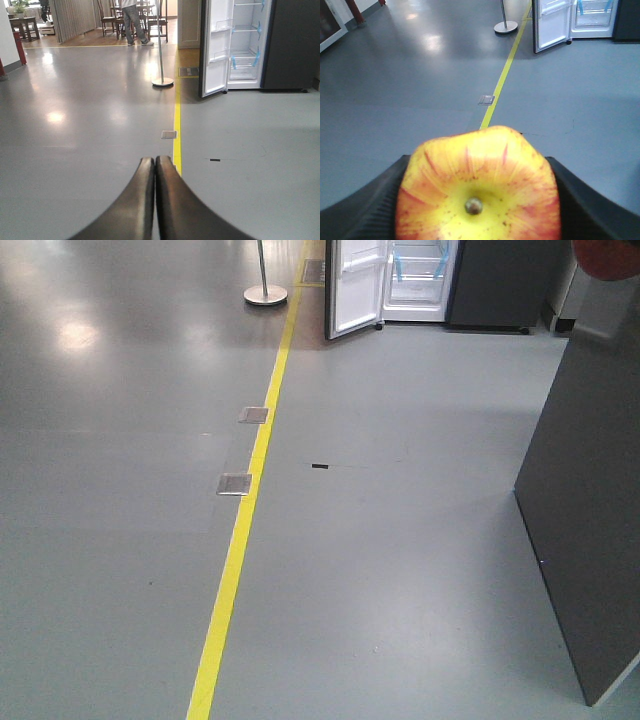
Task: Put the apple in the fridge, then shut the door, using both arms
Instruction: 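Drive toward the open refrigerator along the yellow floor line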
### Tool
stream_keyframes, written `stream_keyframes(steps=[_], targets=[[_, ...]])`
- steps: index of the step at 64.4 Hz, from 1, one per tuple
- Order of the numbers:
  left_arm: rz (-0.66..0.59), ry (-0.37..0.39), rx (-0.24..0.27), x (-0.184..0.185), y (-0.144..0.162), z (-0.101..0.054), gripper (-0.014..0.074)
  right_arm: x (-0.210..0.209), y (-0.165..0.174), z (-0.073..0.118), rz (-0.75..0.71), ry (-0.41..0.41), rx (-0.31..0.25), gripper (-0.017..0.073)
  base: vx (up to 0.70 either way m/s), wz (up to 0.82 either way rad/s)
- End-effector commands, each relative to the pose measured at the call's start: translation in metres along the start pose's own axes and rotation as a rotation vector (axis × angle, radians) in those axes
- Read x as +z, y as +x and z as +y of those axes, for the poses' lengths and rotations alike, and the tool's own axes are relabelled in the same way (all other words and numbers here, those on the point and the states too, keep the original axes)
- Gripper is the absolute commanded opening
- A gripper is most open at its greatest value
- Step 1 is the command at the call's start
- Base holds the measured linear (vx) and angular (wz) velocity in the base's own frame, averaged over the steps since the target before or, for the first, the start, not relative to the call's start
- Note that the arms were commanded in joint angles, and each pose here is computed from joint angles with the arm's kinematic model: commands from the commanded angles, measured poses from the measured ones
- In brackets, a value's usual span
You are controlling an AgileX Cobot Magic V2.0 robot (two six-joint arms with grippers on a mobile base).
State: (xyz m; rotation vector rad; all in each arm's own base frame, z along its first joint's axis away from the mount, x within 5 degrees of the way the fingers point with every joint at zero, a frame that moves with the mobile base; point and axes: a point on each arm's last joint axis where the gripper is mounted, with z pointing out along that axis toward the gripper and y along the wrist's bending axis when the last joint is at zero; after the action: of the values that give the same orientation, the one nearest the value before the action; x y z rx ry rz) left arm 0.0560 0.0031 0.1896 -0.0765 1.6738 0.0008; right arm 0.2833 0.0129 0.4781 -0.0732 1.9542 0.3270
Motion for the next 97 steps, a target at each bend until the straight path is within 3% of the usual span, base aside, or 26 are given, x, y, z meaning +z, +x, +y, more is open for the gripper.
stream_keyframes(steps=[1,97], targets=[[-0.098,0.014,-0.007,-0.0026,-0.0121,-0.0012,-0.0006,-0.0188,-0.0182,0.0052,-0.135,0.003,-0.008,0.0159,0.14,-0.04],[-0.098,0.014,-0.007,-0.0026,-0.0121,-0.0012,-0.0006,-0.0188,-0.0181,0.0052,-0.134,0.002,-0.008,0.0159,0.18,-0.02]])
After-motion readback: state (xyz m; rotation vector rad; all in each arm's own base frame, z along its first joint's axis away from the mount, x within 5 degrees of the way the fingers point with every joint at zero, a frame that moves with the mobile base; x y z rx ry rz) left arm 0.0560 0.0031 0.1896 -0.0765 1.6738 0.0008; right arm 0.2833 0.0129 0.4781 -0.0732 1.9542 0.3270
